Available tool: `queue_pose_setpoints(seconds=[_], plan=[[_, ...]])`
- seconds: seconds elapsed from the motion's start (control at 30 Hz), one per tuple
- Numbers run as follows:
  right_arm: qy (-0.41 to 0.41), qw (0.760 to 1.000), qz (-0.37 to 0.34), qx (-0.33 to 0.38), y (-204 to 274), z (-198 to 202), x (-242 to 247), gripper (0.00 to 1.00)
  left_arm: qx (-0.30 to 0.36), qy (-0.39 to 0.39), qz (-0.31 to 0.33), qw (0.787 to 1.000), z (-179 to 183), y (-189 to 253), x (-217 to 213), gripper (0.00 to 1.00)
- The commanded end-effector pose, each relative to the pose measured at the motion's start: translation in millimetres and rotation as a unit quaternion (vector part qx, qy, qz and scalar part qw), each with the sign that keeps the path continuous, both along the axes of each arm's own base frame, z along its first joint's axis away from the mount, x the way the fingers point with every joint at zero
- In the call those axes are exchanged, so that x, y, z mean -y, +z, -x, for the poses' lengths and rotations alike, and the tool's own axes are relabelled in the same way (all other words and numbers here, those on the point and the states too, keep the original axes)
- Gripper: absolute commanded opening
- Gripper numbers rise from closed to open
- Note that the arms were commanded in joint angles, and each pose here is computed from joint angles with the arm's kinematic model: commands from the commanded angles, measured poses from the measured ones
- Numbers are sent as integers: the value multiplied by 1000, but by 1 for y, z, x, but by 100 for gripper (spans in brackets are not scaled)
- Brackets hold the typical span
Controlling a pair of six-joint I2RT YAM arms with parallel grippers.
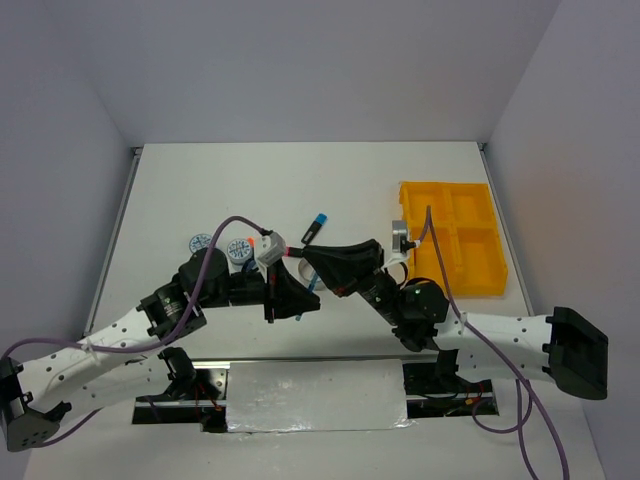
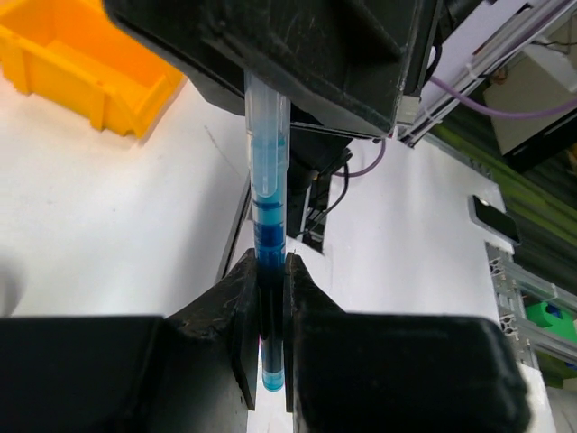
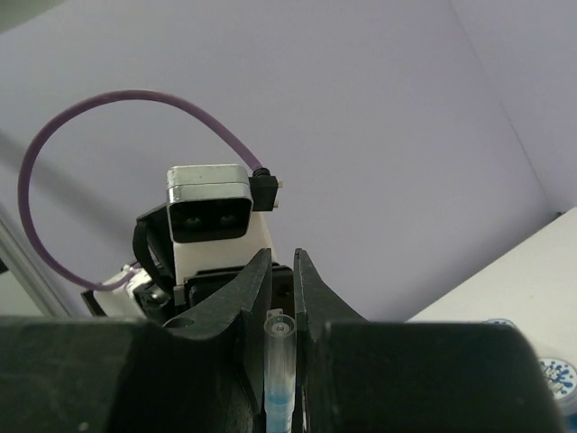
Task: Sort the stationery into containers
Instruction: Close the pen cap on the pen.
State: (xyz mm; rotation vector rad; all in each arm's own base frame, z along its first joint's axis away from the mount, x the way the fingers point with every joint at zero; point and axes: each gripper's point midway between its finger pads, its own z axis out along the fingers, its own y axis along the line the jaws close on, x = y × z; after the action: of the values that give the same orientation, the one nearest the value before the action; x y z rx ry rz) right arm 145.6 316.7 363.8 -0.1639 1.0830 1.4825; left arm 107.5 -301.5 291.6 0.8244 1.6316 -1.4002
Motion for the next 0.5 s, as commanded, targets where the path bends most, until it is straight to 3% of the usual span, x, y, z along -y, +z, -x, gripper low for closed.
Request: queue_pose_setpoints(seconds=[0.0, 0.3, 0.4, 0.47], plan=[[80, 964, 245, -69, -159, 27, -47, 0, 197, 77, 243, 947, -10, 192, -29, 0], [82, 955, 274, -81, -188, 26, -56, 0, 208, 95, 212, 950, -25, 203, -25, 0], [75, 960, 258, -76, -169, 26, -49, 0, 199, 86, 194, 957, -25, 178, -20, 0], [71, 959, 265, -76, -159, 25, -47, 7, 194, 76, 186, 960, -23, 162, -17, 0]])
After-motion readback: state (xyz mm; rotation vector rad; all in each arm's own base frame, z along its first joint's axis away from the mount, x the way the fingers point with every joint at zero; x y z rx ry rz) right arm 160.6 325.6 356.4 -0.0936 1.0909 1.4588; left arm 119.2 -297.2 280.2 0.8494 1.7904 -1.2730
